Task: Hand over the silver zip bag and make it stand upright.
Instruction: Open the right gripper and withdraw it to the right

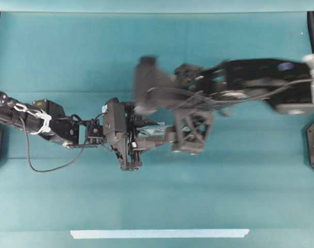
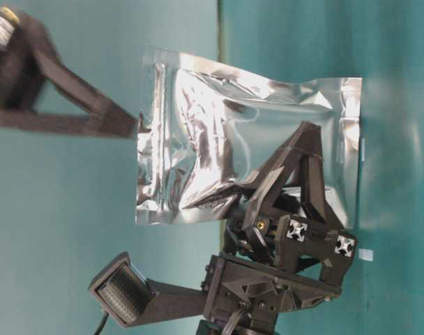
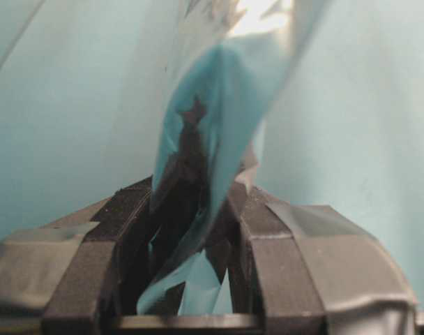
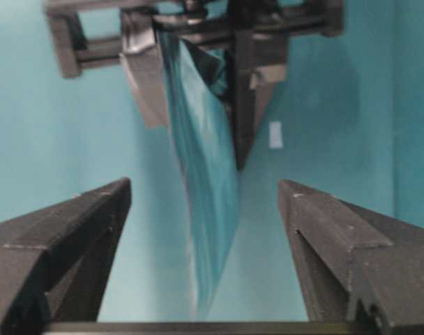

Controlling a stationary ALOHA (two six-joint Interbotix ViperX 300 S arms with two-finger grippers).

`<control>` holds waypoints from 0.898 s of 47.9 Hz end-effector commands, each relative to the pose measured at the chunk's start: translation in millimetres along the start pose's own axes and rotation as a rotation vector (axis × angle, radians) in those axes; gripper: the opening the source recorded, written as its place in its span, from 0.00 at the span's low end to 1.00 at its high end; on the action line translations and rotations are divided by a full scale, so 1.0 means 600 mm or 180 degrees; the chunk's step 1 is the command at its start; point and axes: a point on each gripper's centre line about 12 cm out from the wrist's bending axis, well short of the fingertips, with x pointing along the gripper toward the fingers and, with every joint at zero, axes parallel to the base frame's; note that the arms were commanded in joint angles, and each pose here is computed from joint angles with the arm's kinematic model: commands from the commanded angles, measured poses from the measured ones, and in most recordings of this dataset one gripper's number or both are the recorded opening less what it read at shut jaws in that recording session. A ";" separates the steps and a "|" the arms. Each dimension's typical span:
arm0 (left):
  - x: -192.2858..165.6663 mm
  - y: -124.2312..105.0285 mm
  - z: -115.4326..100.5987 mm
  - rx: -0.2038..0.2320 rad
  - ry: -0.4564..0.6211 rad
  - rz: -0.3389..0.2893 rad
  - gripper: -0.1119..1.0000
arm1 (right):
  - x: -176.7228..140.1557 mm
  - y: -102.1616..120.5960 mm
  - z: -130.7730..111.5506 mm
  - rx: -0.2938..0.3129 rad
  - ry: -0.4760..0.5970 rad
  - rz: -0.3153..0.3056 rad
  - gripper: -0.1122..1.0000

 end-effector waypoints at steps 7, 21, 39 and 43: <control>0.000 -0.006 0.007 0.0004 -0.0032 -0.0030 0.36 | -0.059 0.001 -0.034 0.0044 -0.0434 0.0018 0.89; -0.001 -0.006 0.007 0.0004 -0.0027 -0.0030 0.36 | -0.077 0.001 -0.050 0.0049 -0.0785 0.0036 0.88; -0.002 -0.005 0.005 0.0003 -0.0008 -0.0023 0.36 | -0.080 0.003 -0.056 0.0038 -0.0779 0.0039 0.88; -0.003 -0.005 0.004 0.0003 -0.0003 -0.0023 0.36 | -0.080 0.003 -0.057 0.0038 -0.0779 0.0039 0.88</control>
